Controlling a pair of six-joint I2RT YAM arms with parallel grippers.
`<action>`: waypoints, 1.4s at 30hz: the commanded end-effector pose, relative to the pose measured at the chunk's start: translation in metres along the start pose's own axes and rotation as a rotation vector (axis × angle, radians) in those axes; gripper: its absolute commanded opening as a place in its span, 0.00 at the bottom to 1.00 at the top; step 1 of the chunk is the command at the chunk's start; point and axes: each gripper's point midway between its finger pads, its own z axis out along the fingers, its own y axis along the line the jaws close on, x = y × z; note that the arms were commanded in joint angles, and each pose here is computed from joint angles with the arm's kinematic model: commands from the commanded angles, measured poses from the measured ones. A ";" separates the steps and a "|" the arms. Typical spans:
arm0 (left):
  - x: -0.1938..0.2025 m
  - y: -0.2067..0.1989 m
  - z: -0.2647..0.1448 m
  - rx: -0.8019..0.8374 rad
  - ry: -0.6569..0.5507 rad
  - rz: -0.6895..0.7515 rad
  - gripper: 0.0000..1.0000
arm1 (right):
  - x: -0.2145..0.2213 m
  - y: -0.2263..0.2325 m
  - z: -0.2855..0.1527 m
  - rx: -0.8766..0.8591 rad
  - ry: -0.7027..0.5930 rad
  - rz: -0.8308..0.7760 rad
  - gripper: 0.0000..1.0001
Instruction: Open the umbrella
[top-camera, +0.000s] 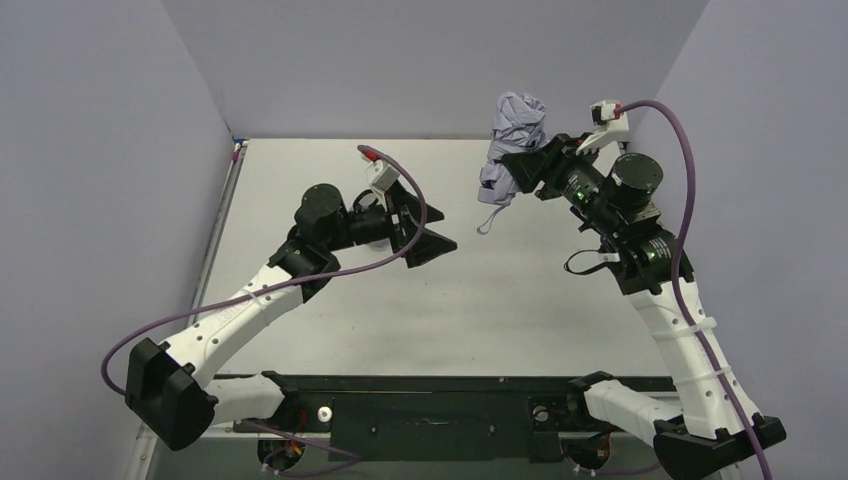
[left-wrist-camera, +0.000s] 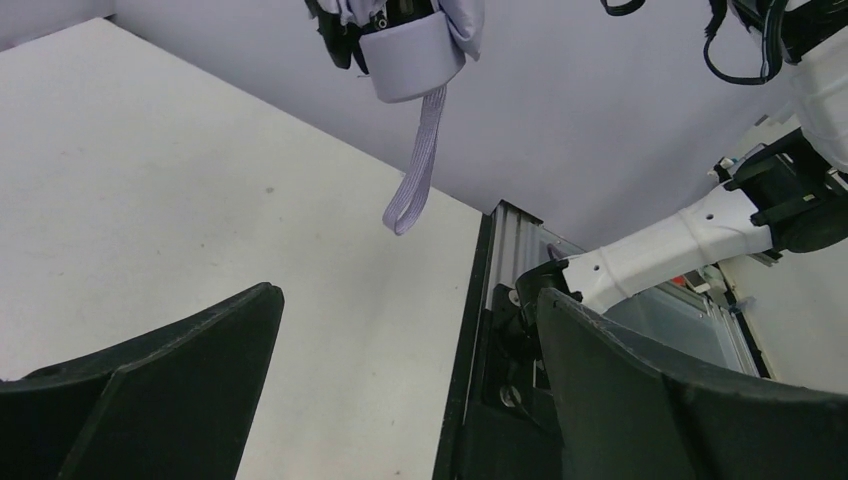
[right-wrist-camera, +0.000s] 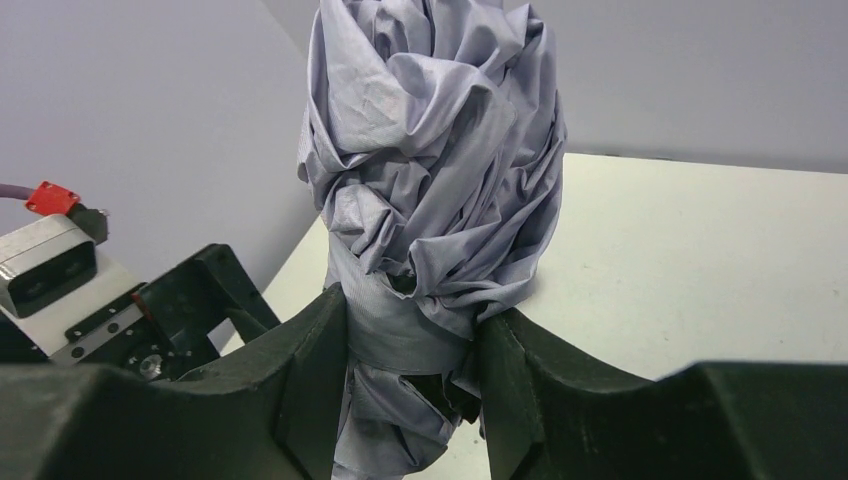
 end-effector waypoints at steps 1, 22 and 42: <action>-0.024 -0.025 0.017 0.098 -0.094 0.031 1.00 | -0.036 0.031 -0.007 -0.088 -0.104 -0.031 0.00; -0.016 -0.066 0.048 0.206 -0.108 0.111 0.83 | -0.064 0.080 -0.037 -0.279 -0.148 -0.094 0.00; -0.020 -0.071 0.035 0.215 -0.136 0.134 0.00 | -0.053 0.083 -0.009 -0.266 -0.126 -0.097 0.00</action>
